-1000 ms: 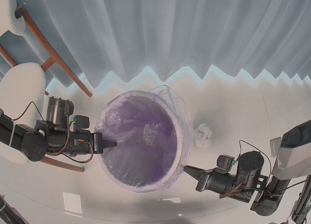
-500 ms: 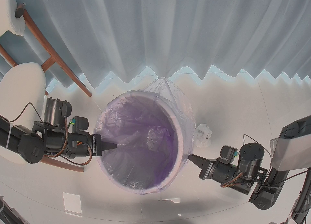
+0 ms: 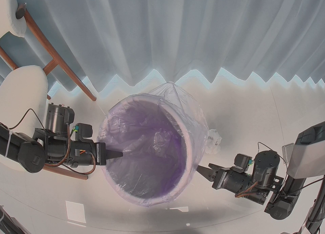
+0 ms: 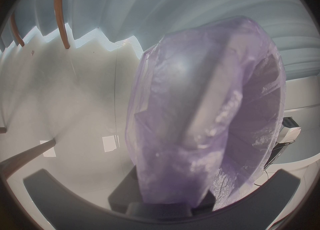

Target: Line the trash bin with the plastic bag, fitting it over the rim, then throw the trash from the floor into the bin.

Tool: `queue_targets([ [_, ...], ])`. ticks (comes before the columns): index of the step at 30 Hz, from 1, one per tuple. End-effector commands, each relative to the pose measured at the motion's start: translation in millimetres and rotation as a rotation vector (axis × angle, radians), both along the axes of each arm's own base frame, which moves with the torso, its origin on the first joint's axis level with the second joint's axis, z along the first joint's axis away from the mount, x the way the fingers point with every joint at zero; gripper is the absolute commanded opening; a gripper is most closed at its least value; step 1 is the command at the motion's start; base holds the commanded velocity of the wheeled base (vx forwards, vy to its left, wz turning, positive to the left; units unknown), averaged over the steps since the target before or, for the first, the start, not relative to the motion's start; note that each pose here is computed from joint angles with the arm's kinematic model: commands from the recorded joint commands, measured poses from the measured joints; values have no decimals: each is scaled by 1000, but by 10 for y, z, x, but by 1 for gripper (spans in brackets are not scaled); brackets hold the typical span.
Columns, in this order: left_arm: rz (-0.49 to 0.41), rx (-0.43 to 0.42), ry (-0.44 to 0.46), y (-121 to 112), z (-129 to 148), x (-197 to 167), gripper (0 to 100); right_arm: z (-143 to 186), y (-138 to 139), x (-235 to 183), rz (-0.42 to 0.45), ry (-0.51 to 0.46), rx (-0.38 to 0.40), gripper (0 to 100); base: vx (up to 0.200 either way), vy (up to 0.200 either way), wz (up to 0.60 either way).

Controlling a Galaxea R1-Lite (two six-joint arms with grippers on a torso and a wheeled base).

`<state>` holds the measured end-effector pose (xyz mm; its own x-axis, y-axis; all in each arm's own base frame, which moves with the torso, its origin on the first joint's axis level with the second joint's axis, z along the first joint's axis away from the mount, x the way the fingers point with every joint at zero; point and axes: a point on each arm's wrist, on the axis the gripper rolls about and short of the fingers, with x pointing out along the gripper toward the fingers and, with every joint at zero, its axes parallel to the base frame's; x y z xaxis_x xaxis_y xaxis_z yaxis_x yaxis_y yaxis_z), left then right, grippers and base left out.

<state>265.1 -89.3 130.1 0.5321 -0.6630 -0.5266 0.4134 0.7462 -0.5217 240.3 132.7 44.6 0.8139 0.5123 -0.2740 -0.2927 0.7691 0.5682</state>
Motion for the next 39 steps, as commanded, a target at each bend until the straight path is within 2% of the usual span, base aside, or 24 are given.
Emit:
queue_targets([
  [1, -3, -3, -12, 4, 19, 17, 0, 160, -132, -232, 5, -11, 21, 100, 0, 0, 0],
  [5, -40, 9, -41, 14, 16, 31, 0, 293, -367, -481, 41, -1, 51, 100, 0, 0, 0],
  [7, -89, 42, -83, 19, 0, 33, 0, 387, -522, -569, 51, -20, 77, 100, 0, 0, 0],
  [10, -149, 93, -138, 23, -44, 59, 0, 478, -641, -565, 14, -54, 111, 100, 0, 0, 0],
  [13, -186, 123, -171, 18, -73, 88, 0, 481, -691, -549, -7, -58, 108, 100, 0, 0, 0],
  [19, -327, 296, -338, 12, -245, 393, 0, 425, -714, -512, -42, -40, 87, 100, 0, 0, 0],
  [21, -359, 326, -378, -7, -259, 468, 0, 428, -714, -513, -44, -42, 87, 100, 0, 0, 0],
  [27, -400, 346, -383, -117, -276, 575, 0, 408, -715, -505, -46, -31, 84, 100, 0, 0, 0],
  [32, -344, 390, -386, -155, -304, 762, 0, 408, -715, -505, -48, -29, 88, 100, 0, 0, 0],
  [39, -345, 393, -365, -209, -495, 981, 0, 420, -714, -511, -46, -35, 90, 100, 0, 0, 0],
])
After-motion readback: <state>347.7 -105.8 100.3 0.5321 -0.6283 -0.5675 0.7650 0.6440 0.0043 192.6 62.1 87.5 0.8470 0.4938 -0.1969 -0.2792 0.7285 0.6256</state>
